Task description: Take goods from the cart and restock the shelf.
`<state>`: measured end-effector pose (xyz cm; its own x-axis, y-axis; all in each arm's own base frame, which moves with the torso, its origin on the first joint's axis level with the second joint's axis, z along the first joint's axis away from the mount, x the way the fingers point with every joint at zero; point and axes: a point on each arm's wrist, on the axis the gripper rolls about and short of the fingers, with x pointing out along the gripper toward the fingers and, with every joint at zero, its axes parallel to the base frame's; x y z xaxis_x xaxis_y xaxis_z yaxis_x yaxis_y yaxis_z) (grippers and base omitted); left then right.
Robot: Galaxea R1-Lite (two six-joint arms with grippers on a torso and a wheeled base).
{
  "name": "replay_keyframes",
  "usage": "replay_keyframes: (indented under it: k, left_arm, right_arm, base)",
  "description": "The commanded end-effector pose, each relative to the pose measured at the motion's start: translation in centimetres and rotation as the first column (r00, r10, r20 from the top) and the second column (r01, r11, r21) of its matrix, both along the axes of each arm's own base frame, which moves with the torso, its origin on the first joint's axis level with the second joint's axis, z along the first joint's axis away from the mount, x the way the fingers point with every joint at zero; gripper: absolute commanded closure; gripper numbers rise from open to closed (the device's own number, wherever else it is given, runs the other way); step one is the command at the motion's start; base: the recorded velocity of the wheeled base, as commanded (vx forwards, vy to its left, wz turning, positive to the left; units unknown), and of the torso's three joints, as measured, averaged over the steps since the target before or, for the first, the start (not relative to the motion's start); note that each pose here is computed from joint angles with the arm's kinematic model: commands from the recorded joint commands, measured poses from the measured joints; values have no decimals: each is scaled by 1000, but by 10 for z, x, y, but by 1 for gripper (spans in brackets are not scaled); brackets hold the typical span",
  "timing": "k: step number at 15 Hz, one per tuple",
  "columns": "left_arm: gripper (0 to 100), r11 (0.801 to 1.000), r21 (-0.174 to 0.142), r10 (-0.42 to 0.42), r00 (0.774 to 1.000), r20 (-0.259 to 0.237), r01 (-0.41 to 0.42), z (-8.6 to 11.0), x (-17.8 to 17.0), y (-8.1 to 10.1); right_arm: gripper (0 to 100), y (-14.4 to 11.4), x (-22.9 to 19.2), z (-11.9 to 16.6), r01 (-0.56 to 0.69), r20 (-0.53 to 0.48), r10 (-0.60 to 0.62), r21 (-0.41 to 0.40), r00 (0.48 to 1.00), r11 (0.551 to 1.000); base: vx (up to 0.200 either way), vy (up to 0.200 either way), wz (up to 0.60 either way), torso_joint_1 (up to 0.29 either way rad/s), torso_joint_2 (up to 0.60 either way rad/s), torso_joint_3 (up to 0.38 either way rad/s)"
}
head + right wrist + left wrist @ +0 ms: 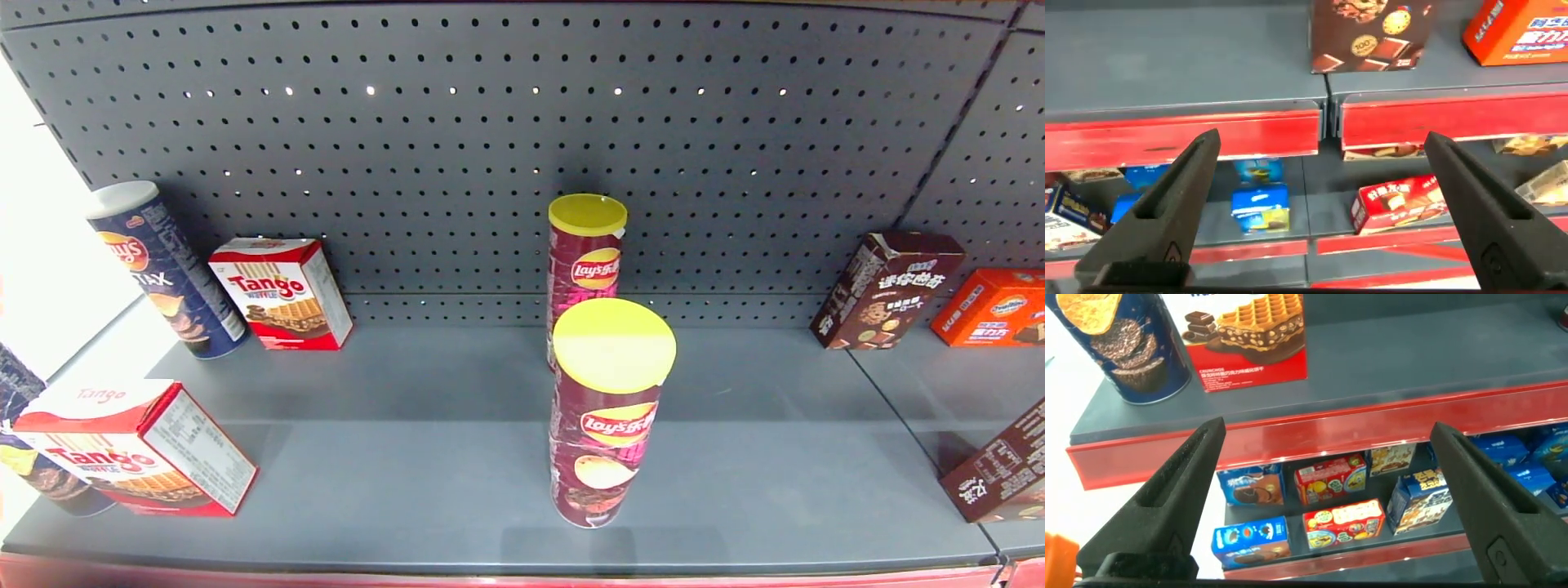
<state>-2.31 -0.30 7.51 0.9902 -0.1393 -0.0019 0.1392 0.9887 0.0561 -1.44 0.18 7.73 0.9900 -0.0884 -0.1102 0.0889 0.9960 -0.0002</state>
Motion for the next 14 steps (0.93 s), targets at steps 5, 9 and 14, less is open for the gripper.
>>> replay_keyframes:
  k: [5, 9, 14]
  left_arm:
    - [0, 1000, -1, 2, 1000, -1, -2, 0, 0, 0]
    - [0, 1000, 0, 2, 1000, -1, -2, 0, 0, 0]
    - [0, 1000, 0, 2, 1000, -1, -2, 0, 0, 0]
  right_arm:
    - [0, -1, -6, -1, -70, 76, 71, -9, 995, 997]
    - [0, -1, -8, -2, -84, 107, 85, -11, 991, 996]
    - [0, -1, -8, -2, -84, 106, 85, -12, 991, 996]
  base:
    - [0, 0, 0, 0, 0, 0]
    - [0, 0, 0, 0, 0, 0]
    - [0, 0, 0, 0, 0, 0]
